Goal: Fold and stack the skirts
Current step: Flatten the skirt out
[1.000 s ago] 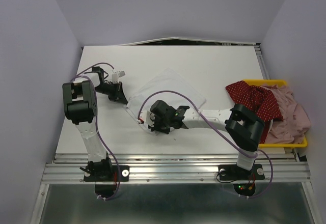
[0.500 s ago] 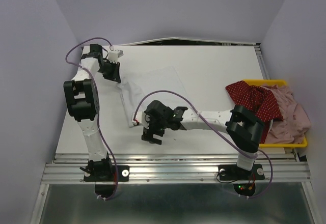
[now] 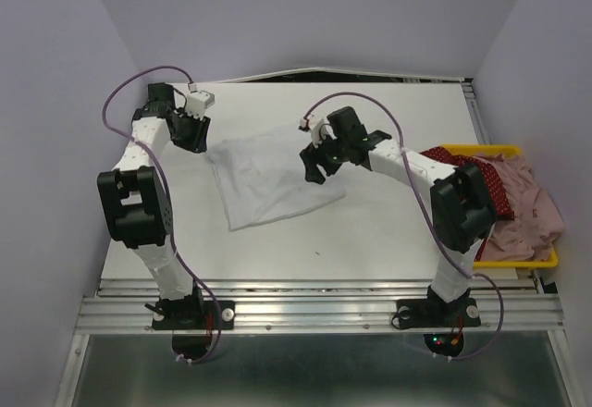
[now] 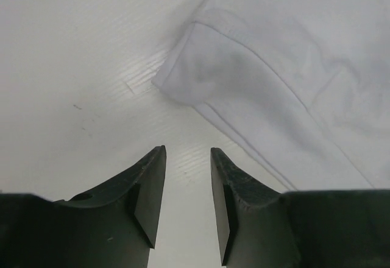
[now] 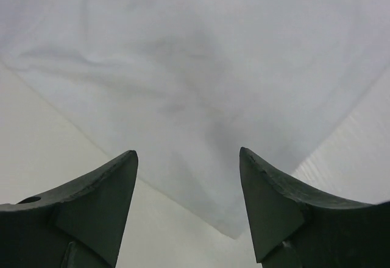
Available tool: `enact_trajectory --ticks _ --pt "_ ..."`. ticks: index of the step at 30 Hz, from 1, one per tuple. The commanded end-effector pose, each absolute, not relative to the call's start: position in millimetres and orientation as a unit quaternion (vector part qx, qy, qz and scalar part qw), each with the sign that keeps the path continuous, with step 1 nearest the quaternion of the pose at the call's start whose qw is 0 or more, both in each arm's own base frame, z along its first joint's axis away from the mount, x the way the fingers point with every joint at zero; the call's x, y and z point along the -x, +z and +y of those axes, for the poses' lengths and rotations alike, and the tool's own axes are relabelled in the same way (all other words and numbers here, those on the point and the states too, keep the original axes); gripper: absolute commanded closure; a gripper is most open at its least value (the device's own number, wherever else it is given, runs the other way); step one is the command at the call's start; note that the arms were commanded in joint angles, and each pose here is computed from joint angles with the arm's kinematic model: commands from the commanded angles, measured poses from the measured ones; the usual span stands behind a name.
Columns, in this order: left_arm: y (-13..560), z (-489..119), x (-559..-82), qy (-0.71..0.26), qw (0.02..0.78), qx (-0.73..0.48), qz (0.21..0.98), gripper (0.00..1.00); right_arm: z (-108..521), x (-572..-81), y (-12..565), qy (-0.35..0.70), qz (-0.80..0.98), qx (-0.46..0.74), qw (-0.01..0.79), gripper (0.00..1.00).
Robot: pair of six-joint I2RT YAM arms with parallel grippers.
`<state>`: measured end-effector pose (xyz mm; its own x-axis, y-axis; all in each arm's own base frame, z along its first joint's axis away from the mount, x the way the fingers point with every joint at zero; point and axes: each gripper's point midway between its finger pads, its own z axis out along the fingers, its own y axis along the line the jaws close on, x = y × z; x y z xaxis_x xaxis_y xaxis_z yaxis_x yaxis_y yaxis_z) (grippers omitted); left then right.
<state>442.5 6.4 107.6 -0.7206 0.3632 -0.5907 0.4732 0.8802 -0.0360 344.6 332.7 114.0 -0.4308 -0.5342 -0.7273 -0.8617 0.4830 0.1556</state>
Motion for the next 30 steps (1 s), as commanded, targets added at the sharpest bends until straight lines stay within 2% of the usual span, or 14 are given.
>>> enact_trajectory --ticks 1,6,10,13,20,23,24,26,27,30 --pt "149 -12 -450 -0.069 0.363 -0.253 0.894 0.56 315 -370 99 0.218 0.816 0.435 0.311 0.3" --pt "129 -36 -455 -0.114 0.349 -0.252 0.895 0.66 307 -382 42 0.19 0.839 0.434 0.268 0.38" --pt "92 -51 -465 -0.15 0.318 -0.242 0.904 0.68 294 -376 13 0.168 0.852 0.433 0.243 0.4" --pt "71 -49 -479 -0.155 0.302 -0.221 0.915 0.69 276 -352 -8 0.157 0.864 0.429 0.209 0.42" --pt "45 -35 -503 -0.122 0.274 -0.215 0.93 0.7 264 -310 6 0.203 0.877 0.397 0.18 0.43" --pt "57 -37 -508 -0.123 0.275 -0.235 0.924 0.65 271 -303 25 0.23 0.876 0.384 0.181 0.41" --pt "65 -42 -506 -0.135 0.282 -0.245 0.918 0.59 275 -300 38 0.238 0.872 0.385 0.189 0.37" --pt "100 -50 -493 -0.148 0.303 -0.285 0.897 0.55 280 -303 59 0.246 0.862 0.389 0.21 0.29" --pt "114 -58 -485 -0.168 0.311 -0.304 0.884 0.47 280 -304 79 0.248 0.854 0.396 0.23 0.26" --pt "158 -63 -444 -0.158 0.335 -0.374 0.85 0.44 275 -301 111 0.244 0.83 0.428 0.262 0.25"
